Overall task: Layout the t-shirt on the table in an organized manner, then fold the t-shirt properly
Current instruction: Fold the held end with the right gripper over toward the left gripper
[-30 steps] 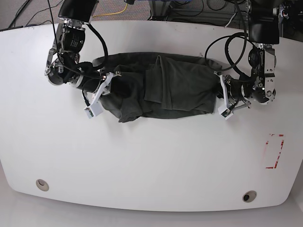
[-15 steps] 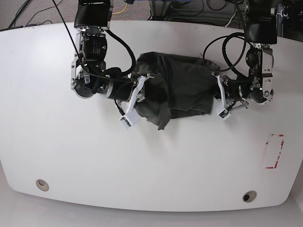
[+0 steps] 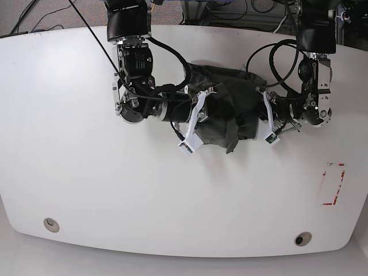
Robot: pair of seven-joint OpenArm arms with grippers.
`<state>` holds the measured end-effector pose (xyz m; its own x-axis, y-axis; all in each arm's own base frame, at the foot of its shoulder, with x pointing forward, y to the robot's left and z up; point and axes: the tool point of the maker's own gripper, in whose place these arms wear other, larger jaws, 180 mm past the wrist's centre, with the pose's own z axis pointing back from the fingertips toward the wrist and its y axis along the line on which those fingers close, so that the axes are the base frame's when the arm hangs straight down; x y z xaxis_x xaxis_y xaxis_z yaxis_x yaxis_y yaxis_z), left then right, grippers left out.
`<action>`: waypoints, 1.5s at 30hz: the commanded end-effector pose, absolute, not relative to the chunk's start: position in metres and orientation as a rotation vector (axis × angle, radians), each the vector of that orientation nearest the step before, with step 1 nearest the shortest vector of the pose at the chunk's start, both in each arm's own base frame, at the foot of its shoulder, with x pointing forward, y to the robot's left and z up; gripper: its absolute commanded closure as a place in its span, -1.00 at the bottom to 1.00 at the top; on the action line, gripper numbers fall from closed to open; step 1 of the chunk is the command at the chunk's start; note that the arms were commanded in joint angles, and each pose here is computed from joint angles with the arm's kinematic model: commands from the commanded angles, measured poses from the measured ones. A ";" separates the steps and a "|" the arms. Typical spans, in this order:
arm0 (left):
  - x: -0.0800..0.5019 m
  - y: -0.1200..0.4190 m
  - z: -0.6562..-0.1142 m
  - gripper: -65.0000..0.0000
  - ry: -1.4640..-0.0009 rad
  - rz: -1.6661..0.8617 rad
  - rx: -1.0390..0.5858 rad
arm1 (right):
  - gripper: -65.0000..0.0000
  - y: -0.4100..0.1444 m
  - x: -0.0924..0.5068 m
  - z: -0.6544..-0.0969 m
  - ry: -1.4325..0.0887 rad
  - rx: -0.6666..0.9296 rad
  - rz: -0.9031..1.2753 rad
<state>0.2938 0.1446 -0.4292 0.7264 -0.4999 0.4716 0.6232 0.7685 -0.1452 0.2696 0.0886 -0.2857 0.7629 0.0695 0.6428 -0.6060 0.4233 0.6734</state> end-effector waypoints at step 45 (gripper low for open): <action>0.263 0.152 -0.455 0.80 -0.274 -0.645 -0.252 | -0.49 0.089 0.302 -0.243 -0.745 0.820 0.825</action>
<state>0.2927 0.1313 -0.4296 0.7246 -0.4765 0.4979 0.6223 0.7629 -0.1756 0.2950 0.0931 -0.2564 0.5102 0.3466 0.7871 -0.8329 0.4273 0.3517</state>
